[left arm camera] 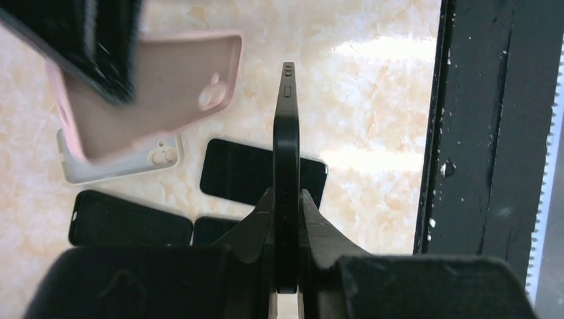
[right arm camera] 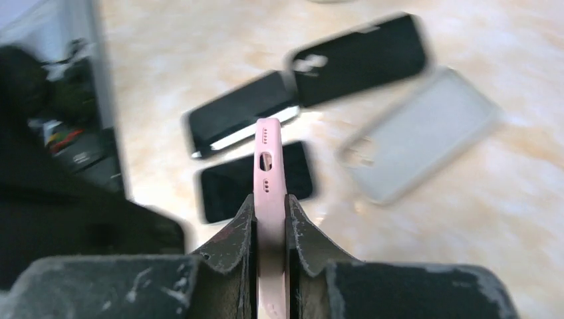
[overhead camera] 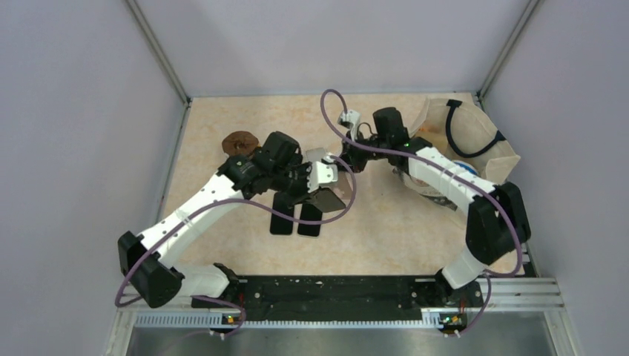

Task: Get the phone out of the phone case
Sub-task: Place the phone case at the center of the board.

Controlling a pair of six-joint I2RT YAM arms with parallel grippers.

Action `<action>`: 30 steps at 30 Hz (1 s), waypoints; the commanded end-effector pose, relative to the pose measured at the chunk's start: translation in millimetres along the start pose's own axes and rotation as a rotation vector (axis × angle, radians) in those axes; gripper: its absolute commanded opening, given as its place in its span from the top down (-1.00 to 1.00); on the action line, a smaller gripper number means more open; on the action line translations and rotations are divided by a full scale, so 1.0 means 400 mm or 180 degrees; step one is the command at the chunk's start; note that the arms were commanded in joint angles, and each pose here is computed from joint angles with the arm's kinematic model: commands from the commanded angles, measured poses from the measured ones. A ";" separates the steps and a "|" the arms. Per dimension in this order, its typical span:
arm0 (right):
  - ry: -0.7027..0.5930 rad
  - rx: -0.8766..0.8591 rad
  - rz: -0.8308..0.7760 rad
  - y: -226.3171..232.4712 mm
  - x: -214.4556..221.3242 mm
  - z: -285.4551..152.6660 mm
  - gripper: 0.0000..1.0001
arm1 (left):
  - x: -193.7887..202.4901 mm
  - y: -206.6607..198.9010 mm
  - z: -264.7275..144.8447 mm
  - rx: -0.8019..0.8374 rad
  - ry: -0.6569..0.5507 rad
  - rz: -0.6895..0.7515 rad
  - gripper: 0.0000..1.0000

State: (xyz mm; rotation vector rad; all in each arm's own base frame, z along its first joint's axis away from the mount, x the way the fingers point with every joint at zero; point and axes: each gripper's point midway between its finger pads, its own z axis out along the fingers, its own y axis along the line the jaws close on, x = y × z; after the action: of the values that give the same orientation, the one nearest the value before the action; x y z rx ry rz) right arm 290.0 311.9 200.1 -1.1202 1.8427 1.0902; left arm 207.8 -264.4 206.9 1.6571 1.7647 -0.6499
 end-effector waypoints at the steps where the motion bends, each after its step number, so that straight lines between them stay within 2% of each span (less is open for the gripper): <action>1: 0.0043 0.0786 0.0362 -0.213 -0.015 -0.032 1.00 | -0.016 -0.051 -0.091 0.0045 -0.0180 0.0310 1.00; 9: 0.0415 0.0928 0.0761 -0.384 0.061 0.026 1.00 | 0.018 -0.086 -0.127 -0.0016 -0.0153 0.0316 1.00; 27: 0.0553 0.0861 0.1572 -0.546 0.209 0.068 0.99 | 0.000 -0.070 -0.116 -0.0076 -0.0252 0.0249 1.00; 30: 0.0546 0.0873 0.1668 -0.558 0.216 0.077 0.70 | -0.003 -0.064 -0.112 -0.0101 -0.0263 0.0242 1.00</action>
State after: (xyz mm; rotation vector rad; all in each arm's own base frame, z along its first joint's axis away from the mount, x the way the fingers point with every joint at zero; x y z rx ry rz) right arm 462.4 249.1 59.5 -0.6280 2.3878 0.9721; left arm 166.6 -220.6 217.7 1.6973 1.7281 -0.6299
